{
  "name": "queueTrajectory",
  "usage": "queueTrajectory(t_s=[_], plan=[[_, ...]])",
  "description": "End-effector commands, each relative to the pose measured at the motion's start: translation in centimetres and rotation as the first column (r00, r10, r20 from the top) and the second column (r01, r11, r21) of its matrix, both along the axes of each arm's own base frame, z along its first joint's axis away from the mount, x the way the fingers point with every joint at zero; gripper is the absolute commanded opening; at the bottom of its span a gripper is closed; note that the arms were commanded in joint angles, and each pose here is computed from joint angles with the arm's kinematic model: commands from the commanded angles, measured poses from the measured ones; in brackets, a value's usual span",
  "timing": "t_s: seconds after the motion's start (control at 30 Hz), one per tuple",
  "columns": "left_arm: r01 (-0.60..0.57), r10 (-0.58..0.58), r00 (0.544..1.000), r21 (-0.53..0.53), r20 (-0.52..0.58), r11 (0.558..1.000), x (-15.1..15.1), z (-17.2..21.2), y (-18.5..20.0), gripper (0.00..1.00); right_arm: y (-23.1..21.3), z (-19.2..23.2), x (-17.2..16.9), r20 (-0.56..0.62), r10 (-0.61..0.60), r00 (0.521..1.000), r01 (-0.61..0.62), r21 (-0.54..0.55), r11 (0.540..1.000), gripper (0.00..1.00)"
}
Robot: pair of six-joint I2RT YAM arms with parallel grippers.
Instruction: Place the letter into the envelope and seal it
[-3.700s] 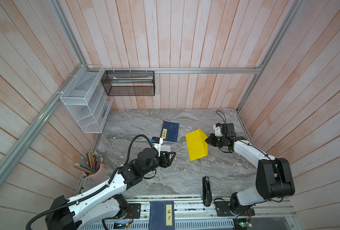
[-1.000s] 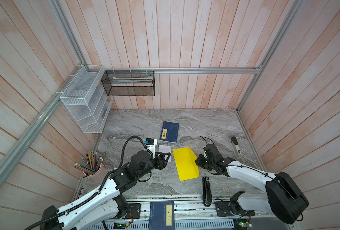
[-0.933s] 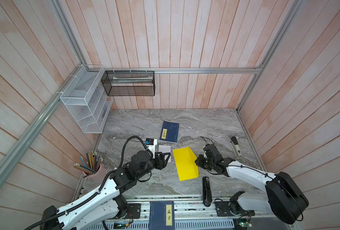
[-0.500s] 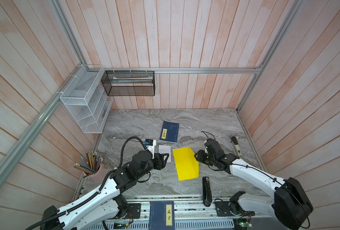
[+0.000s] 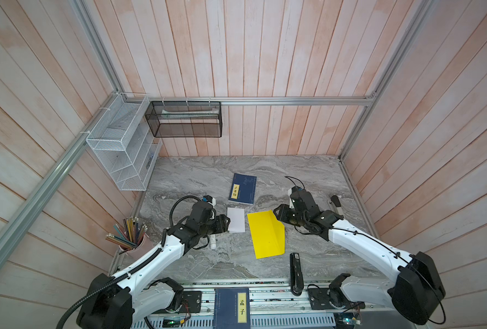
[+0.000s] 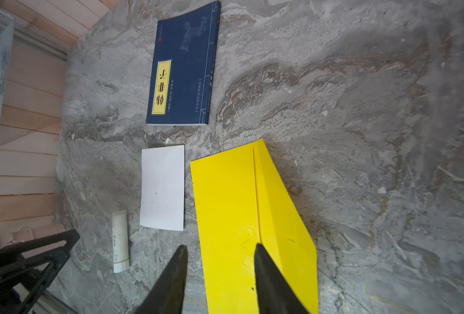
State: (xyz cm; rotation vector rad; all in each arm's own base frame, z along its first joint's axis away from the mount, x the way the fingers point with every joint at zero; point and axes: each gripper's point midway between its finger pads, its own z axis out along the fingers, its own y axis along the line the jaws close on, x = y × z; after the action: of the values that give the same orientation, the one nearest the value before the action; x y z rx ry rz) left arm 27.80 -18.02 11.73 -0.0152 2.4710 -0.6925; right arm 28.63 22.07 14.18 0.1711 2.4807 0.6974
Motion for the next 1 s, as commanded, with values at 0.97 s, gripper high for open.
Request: queueTrajectory(t_s=[0.97], plan=[[0.17,-0.18,0.969,-0.072,-0.171,0.983,4.8,-6.7,-2.6,0.44,8.7,-4.2,0.2,-0.089,0.184,0.979,-0.172,0.129,0.977,0.41]])
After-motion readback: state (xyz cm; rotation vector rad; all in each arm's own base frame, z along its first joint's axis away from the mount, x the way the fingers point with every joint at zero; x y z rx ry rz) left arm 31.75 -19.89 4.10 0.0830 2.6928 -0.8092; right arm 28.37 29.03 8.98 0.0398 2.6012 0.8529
